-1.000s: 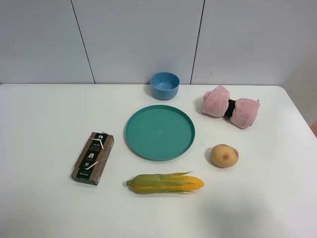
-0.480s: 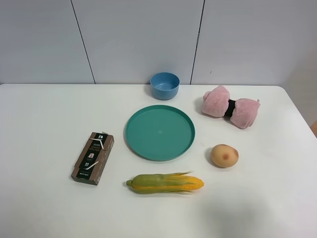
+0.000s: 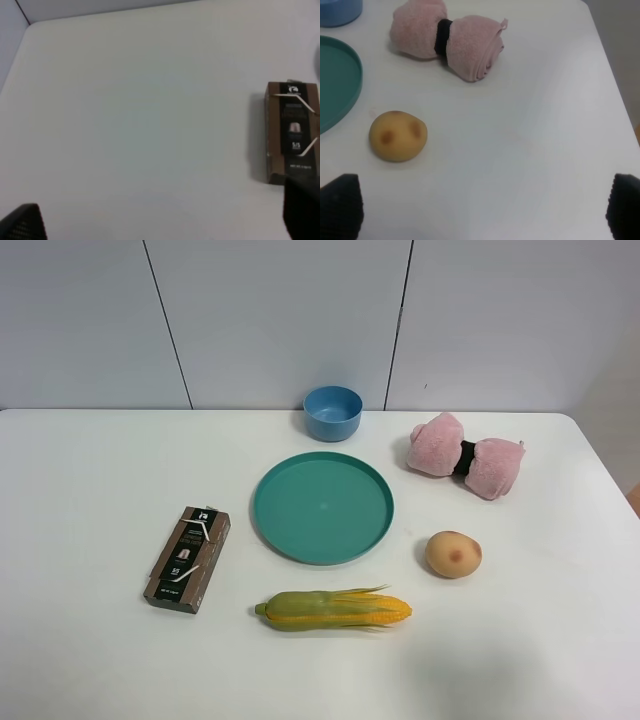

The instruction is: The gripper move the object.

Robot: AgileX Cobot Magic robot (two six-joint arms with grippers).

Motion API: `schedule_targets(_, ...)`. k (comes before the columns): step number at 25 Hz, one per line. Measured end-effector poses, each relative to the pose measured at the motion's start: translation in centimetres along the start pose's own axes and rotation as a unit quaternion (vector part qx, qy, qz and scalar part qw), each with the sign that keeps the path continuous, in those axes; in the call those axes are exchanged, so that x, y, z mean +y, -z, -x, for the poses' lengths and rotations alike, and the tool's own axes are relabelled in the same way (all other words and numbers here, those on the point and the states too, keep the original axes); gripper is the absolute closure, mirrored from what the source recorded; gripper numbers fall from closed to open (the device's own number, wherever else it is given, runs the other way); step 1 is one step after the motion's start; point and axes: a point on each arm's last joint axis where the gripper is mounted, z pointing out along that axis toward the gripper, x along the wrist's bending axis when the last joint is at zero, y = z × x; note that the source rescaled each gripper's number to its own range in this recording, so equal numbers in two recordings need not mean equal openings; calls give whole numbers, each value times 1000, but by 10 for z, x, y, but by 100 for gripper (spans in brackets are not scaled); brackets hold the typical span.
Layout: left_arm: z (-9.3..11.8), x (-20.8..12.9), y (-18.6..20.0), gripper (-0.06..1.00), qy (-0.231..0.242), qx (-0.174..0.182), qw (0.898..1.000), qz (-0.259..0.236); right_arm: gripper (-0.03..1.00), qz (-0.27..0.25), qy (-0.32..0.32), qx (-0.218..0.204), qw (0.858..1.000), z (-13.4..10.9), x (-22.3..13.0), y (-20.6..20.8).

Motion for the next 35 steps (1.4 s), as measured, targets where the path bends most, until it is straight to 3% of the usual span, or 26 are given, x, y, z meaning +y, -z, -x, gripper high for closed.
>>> schedule_targets(6,4,-13,-11,3,14,-14,1000,-4,-3,0,0,0,1000,0,0,0)
schedule_targets(35,4,-13,-12,3,19,-14,1000,2,-3,0,0,0,1000,0,0,0)
